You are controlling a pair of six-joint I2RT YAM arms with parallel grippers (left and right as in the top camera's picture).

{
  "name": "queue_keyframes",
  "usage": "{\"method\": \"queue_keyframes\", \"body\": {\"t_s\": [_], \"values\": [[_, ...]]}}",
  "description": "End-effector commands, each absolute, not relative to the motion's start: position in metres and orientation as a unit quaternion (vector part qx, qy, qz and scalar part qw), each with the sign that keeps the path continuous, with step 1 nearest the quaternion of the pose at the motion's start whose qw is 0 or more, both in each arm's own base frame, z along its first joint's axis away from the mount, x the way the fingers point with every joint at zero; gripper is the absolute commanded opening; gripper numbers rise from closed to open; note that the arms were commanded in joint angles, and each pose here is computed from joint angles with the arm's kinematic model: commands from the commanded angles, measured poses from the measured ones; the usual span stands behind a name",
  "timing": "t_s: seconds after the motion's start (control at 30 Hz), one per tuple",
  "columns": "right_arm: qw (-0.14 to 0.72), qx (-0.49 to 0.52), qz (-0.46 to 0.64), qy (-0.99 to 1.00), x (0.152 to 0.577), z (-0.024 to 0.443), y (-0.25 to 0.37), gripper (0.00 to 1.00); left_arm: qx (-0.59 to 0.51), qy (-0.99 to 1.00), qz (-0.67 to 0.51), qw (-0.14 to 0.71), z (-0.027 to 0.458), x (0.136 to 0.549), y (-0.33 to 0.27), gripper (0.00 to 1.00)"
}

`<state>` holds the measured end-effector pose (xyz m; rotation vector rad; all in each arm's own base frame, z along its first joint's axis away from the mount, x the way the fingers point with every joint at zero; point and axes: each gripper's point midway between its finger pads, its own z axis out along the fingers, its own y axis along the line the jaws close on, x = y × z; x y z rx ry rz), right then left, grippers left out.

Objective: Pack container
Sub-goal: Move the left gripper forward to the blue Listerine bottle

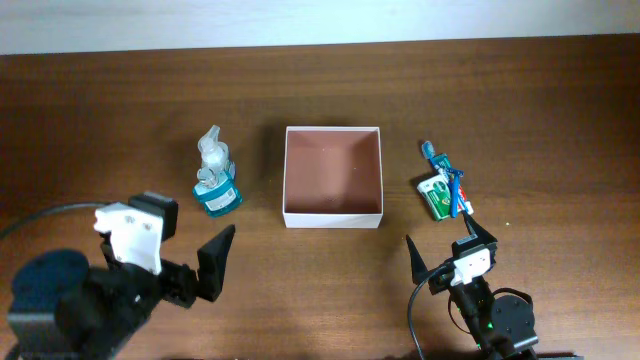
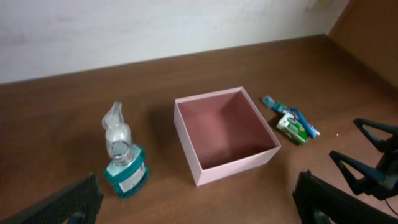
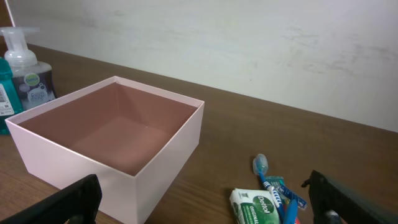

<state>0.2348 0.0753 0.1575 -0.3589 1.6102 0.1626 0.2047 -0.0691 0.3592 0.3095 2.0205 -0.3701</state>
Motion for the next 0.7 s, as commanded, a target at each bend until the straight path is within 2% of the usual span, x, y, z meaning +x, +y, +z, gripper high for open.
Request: {"method": "queue_keyframes", "body": {"t_s": [0.0, 0.2, 0.3, 0.4, 0.67], "values": [[0.673, -0.159, 0.069, 0.719, 0.235, 0.154, 0.074, 0.99, 0.127, 0.852, -0.146, 0.487, 0.354, 0.215, -0.067, 0.99], [0.673, -0.159, 0.069, 0.719, 0.235, 0.154, 0.074, 0.99, 0.123, 0.861, -0.144, 0.472, 0.346, 0.223, -0.066, 0.99], [0.673, -0.159, 0.069, 0.719, 0.235, 0.154, 0.074, 0.98, 0.072, 0.881, -0.125, 0.451, 0.335, 0.233, -0.052, 0.99], [0.673, -0.159, 0.069, 0.719, 0.235, 0.154, 0.074, 0.99, 0.016, 0.905, -0.093, 0.415, 0.315, 0.246, -0.035, 0.99], [0.673, -0.159, 0.069, 0.719, 0.235, 0.154, 0.074, 0.99, 0.001, 0.946, -0.079, 0.313, 0.259, 0.287, -0.032, 0.99]]}}
